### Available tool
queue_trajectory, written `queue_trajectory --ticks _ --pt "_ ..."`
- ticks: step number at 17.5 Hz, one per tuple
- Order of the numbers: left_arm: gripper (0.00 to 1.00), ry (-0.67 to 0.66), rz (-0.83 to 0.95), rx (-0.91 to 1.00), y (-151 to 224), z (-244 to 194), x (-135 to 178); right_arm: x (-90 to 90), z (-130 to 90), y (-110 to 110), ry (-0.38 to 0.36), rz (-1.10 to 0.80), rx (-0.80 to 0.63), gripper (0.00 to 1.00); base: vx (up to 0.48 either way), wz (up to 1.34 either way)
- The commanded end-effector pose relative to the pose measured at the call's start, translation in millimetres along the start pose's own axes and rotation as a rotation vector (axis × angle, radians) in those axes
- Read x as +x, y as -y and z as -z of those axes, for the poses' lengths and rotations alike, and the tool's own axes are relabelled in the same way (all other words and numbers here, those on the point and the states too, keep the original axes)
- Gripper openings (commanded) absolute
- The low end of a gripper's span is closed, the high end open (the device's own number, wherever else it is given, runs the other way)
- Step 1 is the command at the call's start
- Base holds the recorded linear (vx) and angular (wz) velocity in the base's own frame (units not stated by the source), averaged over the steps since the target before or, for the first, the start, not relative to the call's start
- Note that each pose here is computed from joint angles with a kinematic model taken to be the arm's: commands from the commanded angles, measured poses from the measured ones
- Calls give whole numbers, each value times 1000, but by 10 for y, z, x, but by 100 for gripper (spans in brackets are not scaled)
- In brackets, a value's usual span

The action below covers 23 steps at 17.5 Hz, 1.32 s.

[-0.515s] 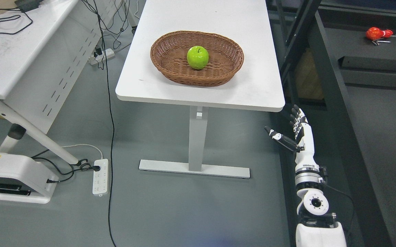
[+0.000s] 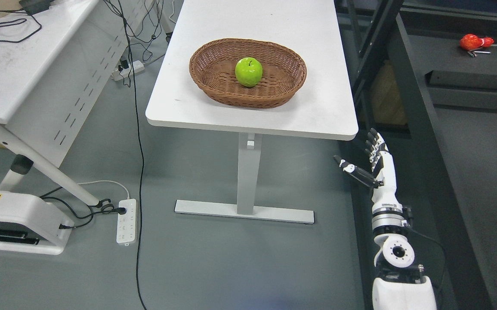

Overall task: Place green apple on left shelf middle layer
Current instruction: 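Raise the right hand and move it toward the wicker basket, then close the right hand around the green apple in the basket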

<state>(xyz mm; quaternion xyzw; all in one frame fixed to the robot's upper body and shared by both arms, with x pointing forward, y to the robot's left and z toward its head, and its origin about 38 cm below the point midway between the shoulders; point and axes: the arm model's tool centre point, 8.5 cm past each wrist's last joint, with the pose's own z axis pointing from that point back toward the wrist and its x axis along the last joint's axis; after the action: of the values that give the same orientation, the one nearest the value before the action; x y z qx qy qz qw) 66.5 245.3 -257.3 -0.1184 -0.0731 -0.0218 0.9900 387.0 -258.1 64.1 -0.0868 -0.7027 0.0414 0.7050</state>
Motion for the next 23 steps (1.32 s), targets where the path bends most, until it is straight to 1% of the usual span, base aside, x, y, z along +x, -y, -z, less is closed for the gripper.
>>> queue_trajectory --ticks 1,2,3,5,6,7,9,10,13,15,16,18,20,21,23 --pt "100 -1 1 17 -107 -33 -4 141 69 54 59 -59 -3 100 2 39" --pt "100 0 2 17 -108 -33 1 219 82 108 94 -151 -2 99 2 39" --pt "100 -1 1 17 -107 -33 -4 458 147 310 193 -386 -29 97 6 21" --pt "100 -1 1 17 -107 -33 -4 771 194 517 290 -690 -84 97 8 18" --pt "100 0 2 17 -108 -33 1 928 219 627 332 -759 -95 98 34 73" --pt "100 0 2 17 -108 -33 1 1017 218 694 359 -782 -97 100 34 73" --pt "100 0 2 17 -108 -33 1 1141 183 698 434 -791 -85 100 44 106" --pt "100 -1 1 17 -107 -33 -4 1171 173 685 466 -789 -75 100 65 126" --pt "100 -1 1 17 -107 -33 -4 1159 177 609 466 -782 -47 100 84 168" --pt "100 0 2 17 -108 -33 1 1160 207 431 466 -789 34 100 94 222" --pt "100 0 2 17 -108 -33 1 1200 247 328 472 -795 77 100 108 265" --pt "100 -1 1 17 -107 -33 -4 1252 346 118 459 -805 146 100 115 270" --pt "100 -1 1 17 -107 -33 -4 1262 456 64 429 -808 175 100 124 280" --pt "100 -1 1 17 -107 -33 -4 1235 508 35 409 -816 203 100 126 284" --pt "100 0 2 17 -108 -33 1 1071 661 -55 327 -830 265 100 126 282"
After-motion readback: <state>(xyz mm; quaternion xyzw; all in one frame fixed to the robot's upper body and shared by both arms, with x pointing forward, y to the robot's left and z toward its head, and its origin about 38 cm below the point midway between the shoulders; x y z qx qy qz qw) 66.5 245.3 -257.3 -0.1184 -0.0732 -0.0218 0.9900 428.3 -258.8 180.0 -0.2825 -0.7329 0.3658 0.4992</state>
